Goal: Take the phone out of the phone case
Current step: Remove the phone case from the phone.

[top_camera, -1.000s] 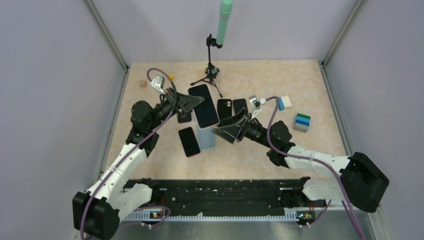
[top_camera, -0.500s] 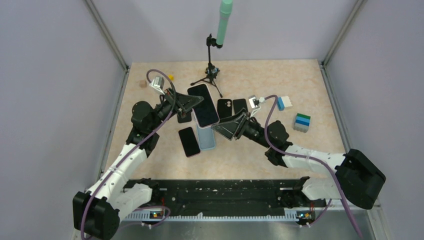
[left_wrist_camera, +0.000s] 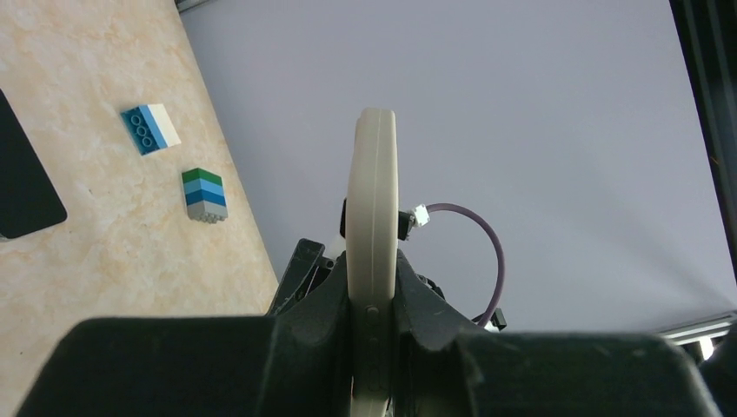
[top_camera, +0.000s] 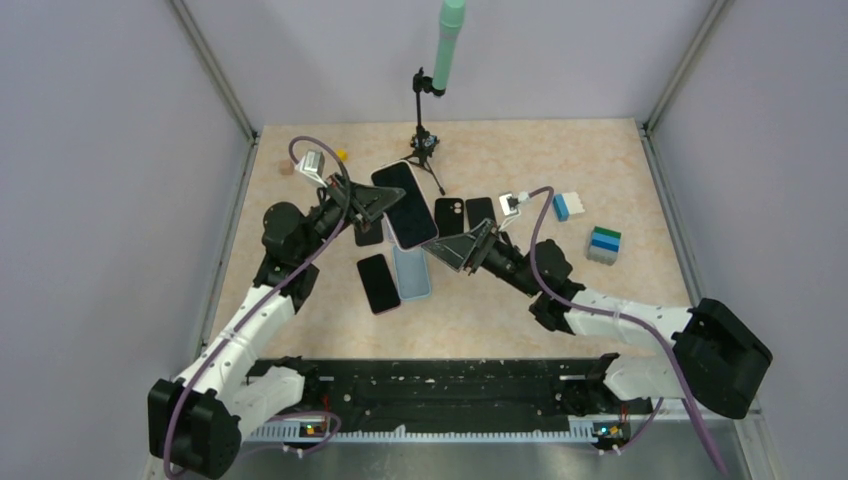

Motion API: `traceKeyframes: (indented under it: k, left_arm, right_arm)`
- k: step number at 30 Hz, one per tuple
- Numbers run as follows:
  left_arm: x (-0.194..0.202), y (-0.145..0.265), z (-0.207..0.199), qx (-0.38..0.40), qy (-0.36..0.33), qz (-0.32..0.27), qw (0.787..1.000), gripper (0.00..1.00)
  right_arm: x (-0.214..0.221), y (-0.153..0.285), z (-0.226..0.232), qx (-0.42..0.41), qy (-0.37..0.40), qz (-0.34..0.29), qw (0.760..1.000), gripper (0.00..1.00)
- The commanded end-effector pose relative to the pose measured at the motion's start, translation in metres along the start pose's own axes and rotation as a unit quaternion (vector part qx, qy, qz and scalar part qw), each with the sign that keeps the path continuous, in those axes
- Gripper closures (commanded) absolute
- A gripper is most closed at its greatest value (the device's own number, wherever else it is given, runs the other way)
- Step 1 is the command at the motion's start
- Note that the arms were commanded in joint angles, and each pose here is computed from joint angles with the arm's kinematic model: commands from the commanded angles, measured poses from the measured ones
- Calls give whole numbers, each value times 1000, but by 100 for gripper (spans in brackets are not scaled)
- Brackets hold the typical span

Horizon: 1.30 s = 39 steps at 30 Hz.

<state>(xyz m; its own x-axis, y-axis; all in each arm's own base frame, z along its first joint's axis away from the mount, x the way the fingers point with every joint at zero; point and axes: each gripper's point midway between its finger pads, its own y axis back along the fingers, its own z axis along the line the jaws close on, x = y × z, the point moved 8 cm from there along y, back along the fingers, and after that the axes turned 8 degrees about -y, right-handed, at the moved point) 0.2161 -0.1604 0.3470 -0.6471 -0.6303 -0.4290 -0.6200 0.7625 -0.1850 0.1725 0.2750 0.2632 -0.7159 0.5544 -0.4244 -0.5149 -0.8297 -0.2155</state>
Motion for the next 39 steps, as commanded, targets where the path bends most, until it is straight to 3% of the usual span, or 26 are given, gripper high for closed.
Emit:
traceKeyframes:
  k: [1,4,9,14,21,25,30,39]
  left_arm:
    - [2,8,-48,125,-23,38,991,100]
    - [2,8,-51,147,-8,53,988,100]
    - [3,7,-48,167,44,60,983,100]
    - [3,6,-46,169,85,68,980,100]
    - [1,8,-53,172,82,70,979,100]
    - [1,7,-53,167,67,64,982,100]
    - [1,1,-39,113,39,56,991,100]
    - [-1,-1,-26,51,-31,42,997,100]
  right_arm:
    - [-12,-7,-18,81,-5,-51,995,40]
    - [-14,-12,-20,97,-9,-48,994,41]
    - [-17,-17,-48,234,-17,-65,970,44]
    - [-21,-22,-58,263,11,-76,962,48]
    - [-24,-25,-70,309,51,-69,947,49]
    - [-24,-21,-65,292,60,-59,953,48]
    - [-27,-8,-42,183,82,-34,979,42]
    - [-53,40,-17,140,133,-44,980,35]
